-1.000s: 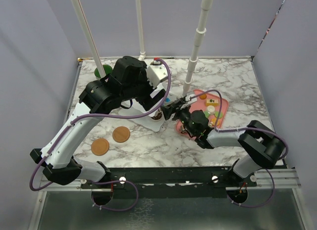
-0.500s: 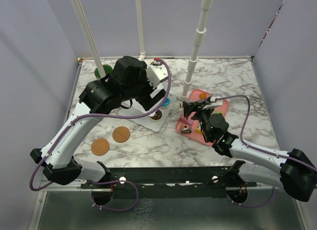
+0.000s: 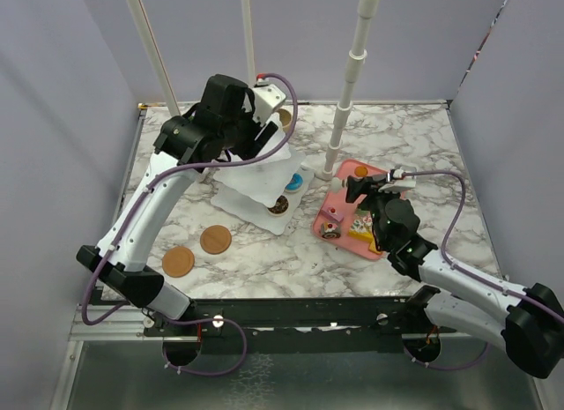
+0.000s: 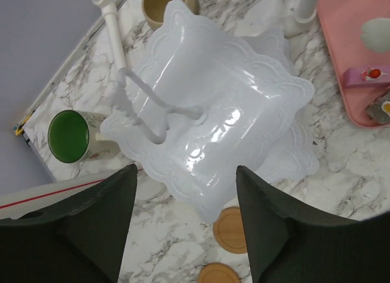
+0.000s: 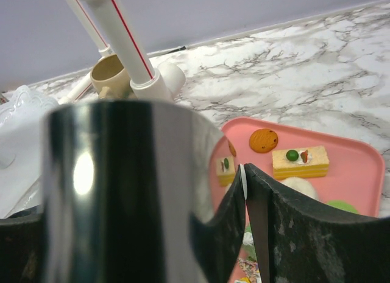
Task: Serve the afternoon tea
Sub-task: Adjust the desert table at the center of the board.
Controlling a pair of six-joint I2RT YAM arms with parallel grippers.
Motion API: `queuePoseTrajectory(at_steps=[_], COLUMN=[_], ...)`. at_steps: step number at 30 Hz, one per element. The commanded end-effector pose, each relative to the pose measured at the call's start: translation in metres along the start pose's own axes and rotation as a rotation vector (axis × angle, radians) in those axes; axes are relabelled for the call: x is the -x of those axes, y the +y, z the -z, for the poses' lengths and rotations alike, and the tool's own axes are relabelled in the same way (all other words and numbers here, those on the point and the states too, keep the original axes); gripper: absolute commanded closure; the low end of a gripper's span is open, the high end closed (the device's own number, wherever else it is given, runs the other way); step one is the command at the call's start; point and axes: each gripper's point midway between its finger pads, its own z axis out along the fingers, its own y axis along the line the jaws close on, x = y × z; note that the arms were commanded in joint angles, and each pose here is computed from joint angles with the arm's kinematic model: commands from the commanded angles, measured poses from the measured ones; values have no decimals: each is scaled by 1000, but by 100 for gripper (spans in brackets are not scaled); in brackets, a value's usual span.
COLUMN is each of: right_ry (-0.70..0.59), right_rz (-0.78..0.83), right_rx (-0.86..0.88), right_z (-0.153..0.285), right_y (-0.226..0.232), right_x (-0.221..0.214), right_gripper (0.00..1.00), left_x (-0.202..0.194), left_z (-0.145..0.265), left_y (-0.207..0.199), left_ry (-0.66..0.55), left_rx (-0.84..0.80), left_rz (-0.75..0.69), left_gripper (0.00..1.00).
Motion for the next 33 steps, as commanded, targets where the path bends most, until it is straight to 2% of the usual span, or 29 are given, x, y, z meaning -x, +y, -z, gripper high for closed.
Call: queuePoseTrajectory(at_steps=[1, 5, 10, 16, 20, 24, 33], right_ry=[-15, -9, -16, -18, -19, -23, -31], right_rz=[6, 3, -5, -4, -7, -8, -1], right_rx=[-34, -34, -36, -45, -47, -46, -61], right_z=[5, 7, 10, 12, 12, 12, 13], right_y=[-12, -14, -17, -20, -22, -22, -27], right_x=[5, 3, 5, 7, 7, 8, 12], right_gripper=[26, 26, 26, 26, 26, 26, 25], left_x=[13, 19, 21, 42, 58, 53, 35], left_z=[10, 13, 11, 18, 20, 11, -21], left_y=[27, 39, 46, 55, 47, 34, 36], left_ry=[-64, -106, -162, -272, -327, -312, -230], left_rx=[62, 51, -51, -128, -201, -275, -258], left_rz=[71, 100, 169, 244, 261, 270, 380], left_gripper=[32, 28, 25, 24, 26, 29, 37])
